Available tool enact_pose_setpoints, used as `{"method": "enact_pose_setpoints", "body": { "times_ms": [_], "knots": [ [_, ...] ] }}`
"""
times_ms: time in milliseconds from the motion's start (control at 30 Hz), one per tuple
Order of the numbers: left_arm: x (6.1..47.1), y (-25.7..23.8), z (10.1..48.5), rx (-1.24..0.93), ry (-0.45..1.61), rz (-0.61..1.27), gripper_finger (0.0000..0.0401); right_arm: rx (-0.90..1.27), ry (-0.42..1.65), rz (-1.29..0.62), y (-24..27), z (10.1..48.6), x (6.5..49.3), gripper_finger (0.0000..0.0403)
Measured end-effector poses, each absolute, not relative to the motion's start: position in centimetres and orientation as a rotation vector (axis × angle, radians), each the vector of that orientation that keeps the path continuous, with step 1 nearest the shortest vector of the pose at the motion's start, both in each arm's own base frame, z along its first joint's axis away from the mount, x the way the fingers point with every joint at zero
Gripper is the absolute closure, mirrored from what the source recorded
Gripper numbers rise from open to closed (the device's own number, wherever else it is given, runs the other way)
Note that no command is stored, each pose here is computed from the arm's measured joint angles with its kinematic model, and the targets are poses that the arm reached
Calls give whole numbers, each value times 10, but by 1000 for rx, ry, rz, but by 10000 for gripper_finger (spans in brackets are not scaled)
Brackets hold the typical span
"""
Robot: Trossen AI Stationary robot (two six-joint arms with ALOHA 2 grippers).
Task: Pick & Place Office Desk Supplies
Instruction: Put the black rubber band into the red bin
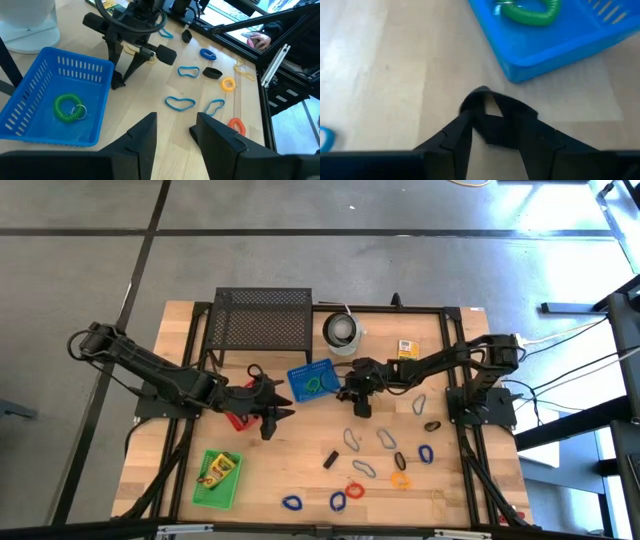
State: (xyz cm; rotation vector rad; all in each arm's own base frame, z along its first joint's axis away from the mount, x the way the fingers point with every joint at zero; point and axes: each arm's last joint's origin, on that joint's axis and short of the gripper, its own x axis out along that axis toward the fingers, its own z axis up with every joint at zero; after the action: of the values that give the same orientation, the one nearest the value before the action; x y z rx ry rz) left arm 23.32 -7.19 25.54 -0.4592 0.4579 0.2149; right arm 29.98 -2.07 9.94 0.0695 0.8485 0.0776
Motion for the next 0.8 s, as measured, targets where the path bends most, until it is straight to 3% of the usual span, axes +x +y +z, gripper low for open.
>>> {"method": "enact_pose_setpoints", "body": {
  "times_ms": [433, 600, 800],
  "knots": [
    [231, -78, 255, -453, 463, 190, 271, 91, 861, 97, -16, 99, 299, 164],
    [229, -82, 256, -442, 454, 197, 269, 55, 866, 18, -16, 98, 299, 174],
    [227, -88, 256, -454, 452, 189, 273, 53, 867, 4, -17, 98, 299, 232]
  ]
}}
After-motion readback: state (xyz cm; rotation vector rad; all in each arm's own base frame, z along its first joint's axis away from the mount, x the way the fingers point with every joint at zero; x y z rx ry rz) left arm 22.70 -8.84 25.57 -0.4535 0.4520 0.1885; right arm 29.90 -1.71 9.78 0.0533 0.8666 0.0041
